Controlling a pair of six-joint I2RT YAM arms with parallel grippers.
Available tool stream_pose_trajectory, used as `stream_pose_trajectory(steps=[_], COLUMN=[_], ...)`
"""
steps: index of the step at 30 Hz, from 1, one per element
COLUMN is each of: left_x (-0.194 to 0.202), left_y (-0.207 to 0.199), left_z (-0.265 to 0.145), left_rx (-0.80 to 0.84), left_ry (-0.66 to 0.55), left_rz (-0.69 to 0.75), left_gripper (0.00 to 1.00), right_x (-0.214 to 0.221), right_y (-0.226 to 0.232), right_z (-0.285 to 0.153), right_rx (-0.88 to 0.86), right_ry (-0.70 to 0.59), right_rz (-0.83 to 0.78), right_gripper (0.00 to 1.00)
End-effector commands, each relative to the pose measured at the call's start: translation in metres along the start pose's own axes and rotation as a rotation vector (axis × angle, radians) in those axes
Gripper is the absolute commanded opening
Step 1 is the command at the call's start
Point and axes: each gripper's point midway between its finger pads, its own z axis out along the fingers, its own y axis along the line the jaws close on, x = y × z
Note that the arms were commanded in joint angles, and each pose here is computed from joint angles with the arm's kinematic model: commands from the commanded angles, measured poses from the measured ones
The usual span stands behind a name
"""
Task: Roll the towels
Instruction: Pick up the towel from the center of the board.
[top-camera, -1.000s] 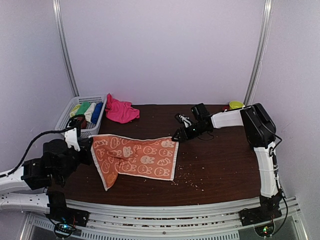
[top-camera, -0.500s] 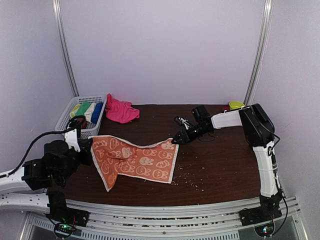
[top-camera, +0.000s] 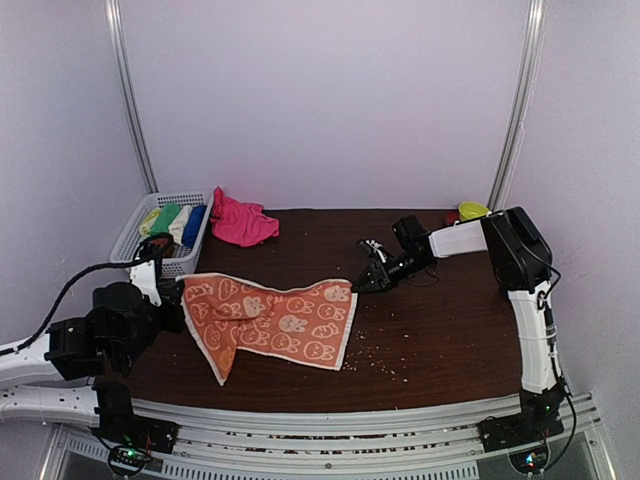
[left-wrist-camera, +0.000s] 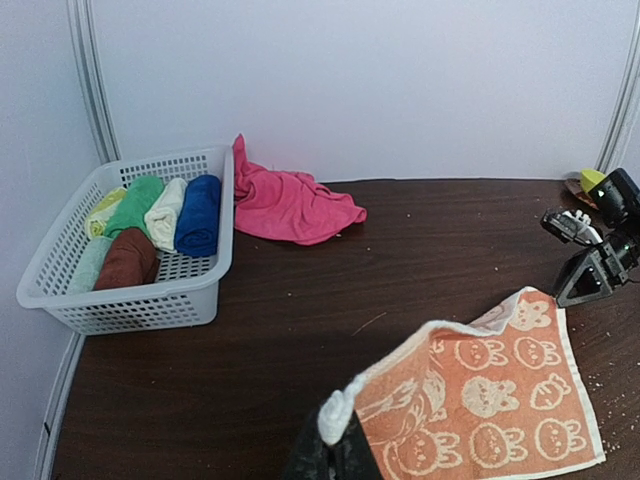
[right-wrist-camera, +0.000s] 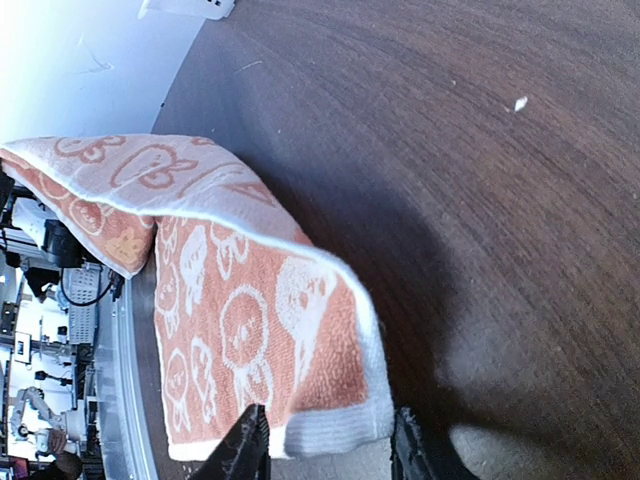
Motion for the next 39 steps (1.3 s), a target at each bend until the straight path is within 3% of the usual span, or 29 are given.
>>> stream_pose_trajectory(steps=[1,8,17,34,39], left_x=[0.000,0.002,0.005,0.005,0.006], left_y=[0.005,0.002,-0.001,-0.004,-0.004], left_z=[0.002,0.004,0.006,0.006,0.007], left_rx=[-0.030,-0.023,-0.016,-0.005,-0.005], left_ry=[-0.012,-0.008,-0.008,-0.002,0.001], left_rz=[-0.029,-0.028,-0.028,-0.034,-0.031], left_gripper=[0.00,0.00,0.00,0.00,0.00], right_x=[0.008,0.006,-0.025,-0.022,-0.020], right_y=[0.025,0.031,0.035,-0.008,-0.011], right_z=[-0.008,-0.005,-0.015,0.001,0.006], right_rx=[-0.101,-0.118,-0.094,0.030,0.036], right_ry=[0.015,-0.012,-0.200,-0.199,-0.181], right_rz=[0.033,0.044,0.079,0.169,0.173], right_gripper=[0.43,0.44,0.45,0.47,0.37])
